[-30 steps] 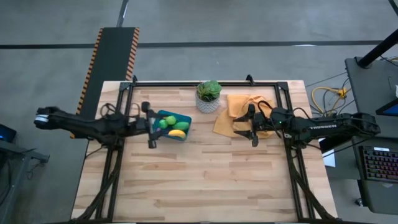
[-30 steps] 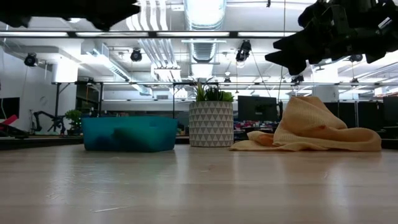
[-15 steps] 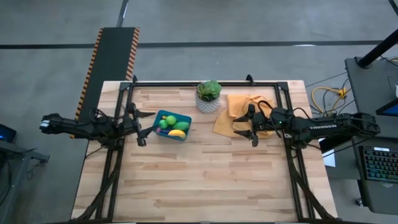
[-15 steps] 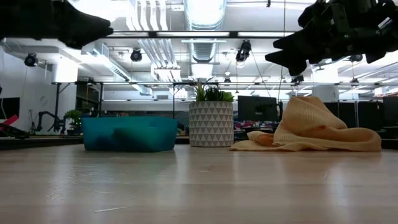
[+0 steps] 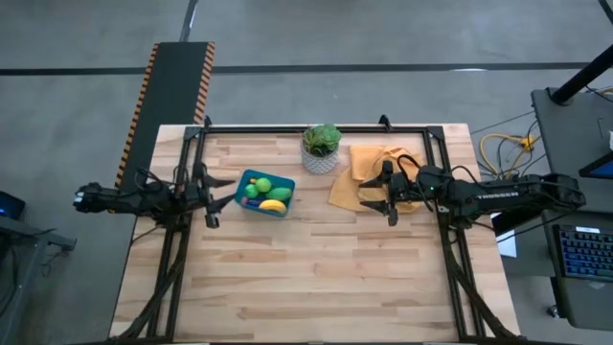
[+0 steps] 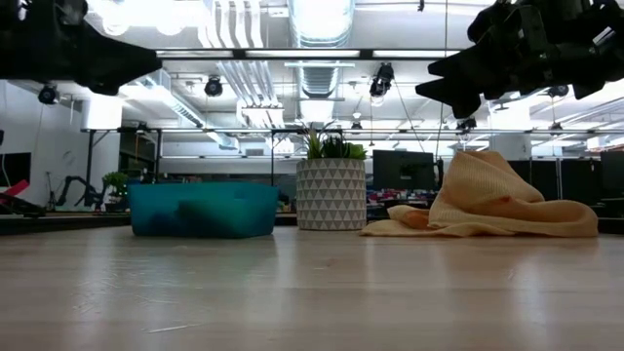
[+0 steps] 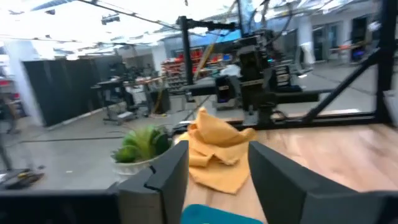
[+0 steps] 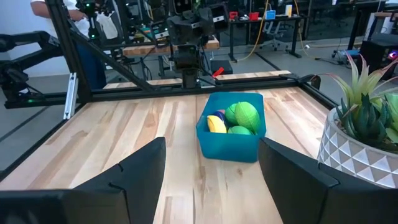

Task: Pick and placing Produce into tupperware
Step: Return to Home Position

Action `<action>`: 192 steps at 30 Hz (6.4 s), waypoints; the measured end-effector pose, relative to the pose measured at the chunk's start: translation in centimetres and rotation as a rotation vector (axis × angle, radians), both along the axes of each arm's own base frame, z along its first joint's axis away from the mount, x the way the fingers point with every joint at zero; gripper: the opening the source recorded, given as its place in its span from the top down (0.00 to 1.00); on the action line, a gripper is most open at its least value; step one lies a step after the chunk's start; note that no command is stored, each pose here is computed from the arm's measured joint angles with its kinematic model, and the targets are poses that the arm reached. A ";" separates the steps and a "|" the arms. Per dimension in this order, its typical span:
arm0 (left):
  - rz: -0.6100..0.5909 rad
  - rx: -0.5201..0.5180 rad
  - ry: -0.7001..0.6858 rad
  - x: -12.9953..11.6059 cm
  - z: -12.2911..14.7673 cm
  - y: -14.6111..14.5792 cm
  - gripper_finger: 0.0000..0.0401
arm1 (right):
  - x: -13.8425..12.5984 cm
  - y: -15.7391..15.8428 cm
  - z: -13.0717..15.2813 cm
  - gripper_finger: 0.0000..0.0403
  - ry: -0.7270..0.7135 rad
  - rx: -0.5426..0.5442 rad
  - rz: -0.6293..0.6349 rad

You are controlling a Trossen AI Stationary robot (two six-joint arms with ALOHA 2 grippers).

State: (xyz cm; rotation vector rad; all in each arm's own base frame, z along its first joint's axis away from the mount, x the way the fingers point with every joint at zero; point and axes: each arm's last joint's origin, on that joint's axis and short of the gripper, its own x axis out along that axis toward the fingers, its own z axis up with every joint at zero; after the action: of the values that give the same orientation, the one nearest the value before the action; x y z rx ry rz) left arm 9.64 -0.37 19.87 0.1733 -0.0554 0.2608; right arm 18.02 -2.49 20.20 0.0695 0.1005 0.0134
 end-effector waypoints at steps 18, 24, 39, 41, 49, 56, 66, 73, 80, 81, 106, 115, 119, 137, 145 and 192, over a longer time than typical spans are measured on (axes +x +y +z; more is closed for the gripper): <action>-0.169 -0.061 0.066 0.5 -3.2 -0.5 1.00 | 0.0 0.0 0.4 0.39 -0.043 -0.044 0.002; -0.178 -0.049 0.061 0.3 -3.1 -0.5 1.00 | 0.0 0.0 1.3 0.39 -0.138 -0.102 -0.021; -0.171 -0.058 0.058 0.3 -3.2 -0.5 1.00 | -5.5 0.6 0.1 0.39 -0.315 -0.128 -0.112; -0.170 -0.059 0.058 0.3 -3.2 -0.5 1.00 | -6.1 0.8 -0.4 0.39 -0.288 -0.111 -0.106; -0.179 -0.064 0.052 0.2 -3.2 -0.5 1.00 | -6.9 1.1 -1.6 0.39 -0.239 -0.030 -0.031; -0.186 -0.069 0.079 0.4 -3.4 -0.6 1.00 | -6.4 1.2 -2.7 0.39 -0.123 0.021 0.011; -0.203 -0.092 0.119 0.6 -3.8 -0.6 1.00 | -5.7 1.3 -4.2 0.42 -0.019 0.035 0.047; -0.224 -0.108 0.095 0.6 -3.6 -0.7 1.00 | -5.2 1.2 -3.7 0.61 -0.081 -0.070 0.044; -0.228 -0.107 0.096 0.6 -3.6 -0.7 1.00 | -5.0 1.2 -4.2 0.93 -0.034 -0.089 0.060; -0.231 -0.107 0.095 0.6 -3.6 -0.7 1.00 | -4.9 1.2 -4.2 0.95 -0.030 -0.094 0.061; -0.250 -0.082 0.087 0.6 -3.4 -0.8 1.00 | -4.9 1.1 -3.9 0.98 -0.061 -0.027 0.035; -0.250 -0.084 0.087 0.6 -3.4 -0.8 1.00 | -4.9 1.1 -3.9 0.98 -0.061 0.018 0.032; -0.250 -0.084 0.087 0.6 -3.4 -0.8 1.00 | -4.9 1.1 -3.9 0.98 -0.061 0.018 0.032; -0.250 -0.084 0.087 0.6 -3.4 -0.8 1.00 | -4.9 1.1 -3.9 0.98 -0.061 0.016 0.032; -0.250 -0.084 0.088 0.6 -3.5 -0.8 1.00 | -4.9 1.1 -3.9 0.98 -0.061 0.017 0.032; -0.250 -0.084 0.088 0.6 -3.5 -0.8 1.00 | -4.9 1.1 -3.9 0.98 -0.061 0.017 0.033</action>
State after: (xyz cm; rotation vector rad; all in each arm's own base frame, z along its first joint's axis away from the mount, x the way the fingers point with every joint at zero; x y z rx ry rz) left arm 10.24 -1.15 16.42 0.0932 0.0212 0.0059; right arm 13.14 -1.39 16.32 0.0847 0.0401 0.0492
